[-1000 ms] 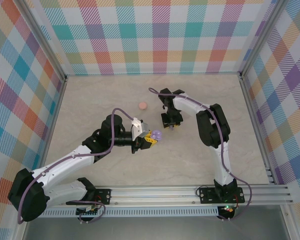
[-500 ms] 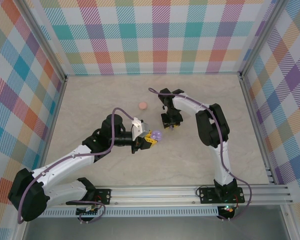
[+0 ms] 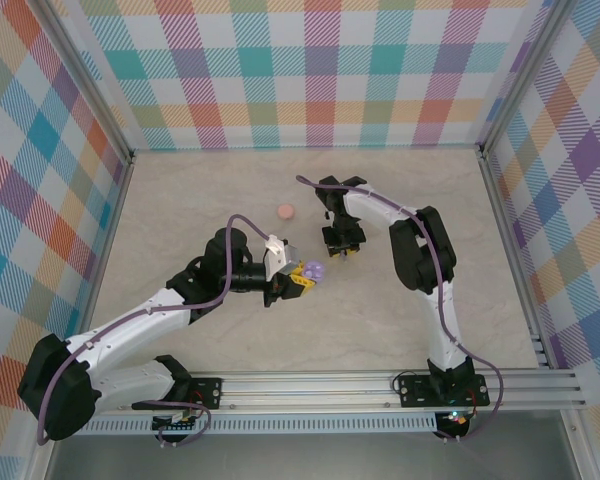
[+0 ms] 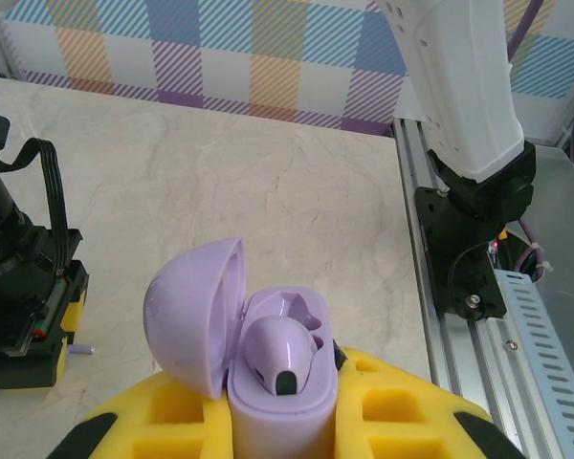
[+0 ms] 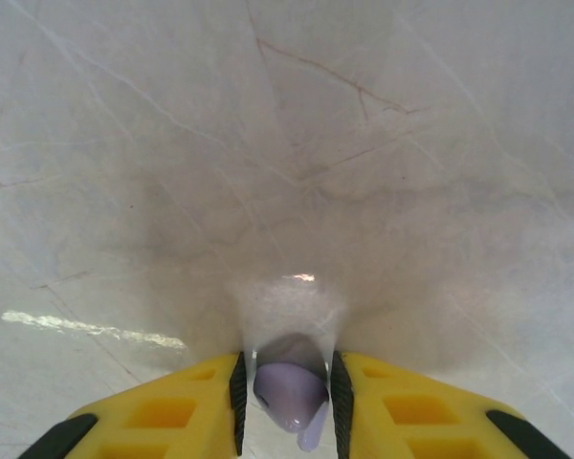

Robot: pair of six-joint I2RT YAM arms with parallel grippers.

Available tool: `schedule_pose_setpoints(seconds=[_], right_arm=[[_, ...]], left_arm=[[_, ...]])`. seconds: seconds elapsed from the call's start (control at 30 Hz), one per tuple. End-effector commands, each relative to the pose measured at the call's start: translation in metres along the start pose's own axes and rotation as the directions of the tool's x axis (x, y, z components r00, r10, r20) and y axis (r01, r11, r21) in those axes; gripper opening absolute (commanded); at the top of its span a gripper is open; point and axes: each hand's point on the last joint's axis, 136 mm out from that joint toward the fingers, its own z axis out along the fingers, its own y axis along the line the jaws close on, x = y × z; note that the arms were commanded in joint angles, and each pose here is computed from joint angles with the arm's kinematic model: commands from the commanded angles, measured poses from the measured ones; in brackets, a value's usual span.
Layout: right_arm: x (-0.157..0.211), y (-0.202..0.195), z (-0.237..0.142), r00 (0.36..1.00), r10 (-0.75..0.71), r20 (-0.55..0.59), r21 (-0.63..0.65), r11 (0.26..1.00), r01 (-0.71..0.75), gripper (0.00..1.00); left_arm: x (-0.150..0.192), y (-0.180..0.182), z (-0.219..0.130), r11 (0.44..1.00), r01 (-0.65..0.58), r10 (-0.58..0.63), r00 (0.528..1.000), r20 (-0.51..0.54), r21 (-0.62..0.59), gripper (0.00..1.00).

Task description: Insert the wireless bluetooth earbuds into the charging case

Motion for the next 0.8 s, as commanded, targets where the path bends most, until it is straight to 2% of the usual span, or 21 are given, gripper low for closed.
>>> schedule_pose_setpoints(seconds=[0.0, 0.23, 0.77], right_arm=[[0.008, -0.003, 0.013, 0.999, 0.008, -0.043, 0.018, 1.000, -0.008, 0.29], [0.002, -0.004, 0.001, 1.000, 0.025, 0.012, 0.005, 1.000, -0.025, 0.25], [0.007, -0.007, -0.042, 0.967, 0.094, 0.235, -0.191, 0.980, -0.048, 0.22]], left_arm=[[-0.019, -0.008, 0.001, 0.999, -0.042, 0.041, 0.999, 0.035, 0.035, 0.02], [-0.019, -0.007, 0.001, 0.999, -0.042, 0.041, 0.999, 0.034, 0.028, 0.02], [-0.009, 0.002, 0.005, 1.000, 0.000, 0.001, 0.999, 0.032, -0.007, 0.02]])
